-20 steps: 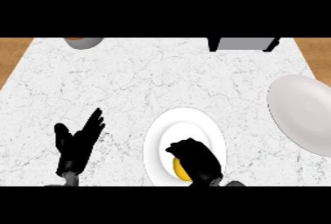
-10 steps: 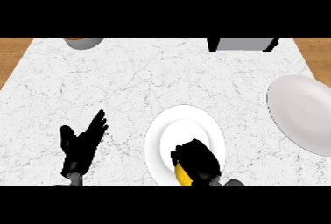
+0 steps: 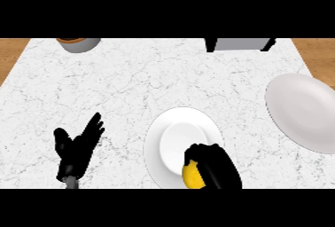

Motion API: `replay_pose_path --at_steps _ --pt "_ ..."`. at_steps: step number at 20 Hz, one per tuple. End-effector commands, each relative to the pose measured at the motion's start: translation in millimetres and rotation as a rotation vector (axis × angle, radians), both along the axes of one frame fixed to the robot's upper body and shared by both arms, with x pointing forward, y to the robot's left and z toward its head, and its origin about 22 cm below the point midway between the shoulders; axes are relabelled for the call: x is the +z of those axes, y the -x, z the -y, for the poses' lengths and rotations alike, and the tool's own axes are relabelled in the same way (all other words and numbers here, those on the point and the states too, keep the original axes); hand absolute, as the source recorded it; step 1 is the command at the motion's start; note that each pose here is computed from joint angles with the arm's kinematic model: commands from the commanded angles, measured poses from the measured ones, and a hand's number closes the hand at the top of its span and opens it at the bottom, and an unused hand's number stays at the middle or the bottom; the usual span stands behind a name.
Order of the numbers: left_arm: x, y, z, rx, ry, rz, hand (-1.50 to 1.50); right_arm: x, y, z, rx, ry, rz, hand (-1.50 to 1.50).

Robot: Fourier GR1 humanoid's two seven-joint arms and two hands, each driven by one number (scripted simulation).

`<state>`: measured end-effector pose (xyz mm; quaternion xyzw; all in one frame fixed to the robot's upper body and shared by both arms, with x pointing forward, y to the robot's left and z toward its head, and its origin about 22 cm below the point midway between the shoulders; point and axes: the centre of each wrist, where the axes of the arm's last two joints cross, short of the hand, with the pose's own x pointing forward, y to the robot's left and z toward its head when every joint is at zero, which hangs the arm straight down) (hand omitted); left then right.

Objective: Pick the lemon from the plate and place it in the plate

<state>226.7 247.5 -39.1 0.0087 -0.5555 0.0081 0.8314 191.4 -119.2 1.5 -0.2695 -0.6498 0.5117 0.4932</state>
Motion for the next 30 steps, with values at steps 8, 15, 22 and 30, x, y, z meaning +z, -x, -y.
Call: replay_pose_path --at_steps 8,15,22,30 --pt "7.1 -2.9 -8.9 0.006 -0.022 0.008 0.00 45.5 67.0 58.1 -0.464 -0.321 0.322 1.50" --pt "13.1 -8.4 -0.2 -0.012 0.002 0.024 0.00 68.4 68.0 109.3 -0.623 -0.519 0.333 1.50" --pt "2.8 -0.9 18.4 -0.027 -0.007 0.018 0.00 40.8 25.5 181.4 -0.752 -0.600 0.445 1.50" --pt "4.0 -9.0 0.8 -0.035 0.001 0.015 0.00 22.5 -49.8 268.5 -0.878 -0.564 0.547 1.50"
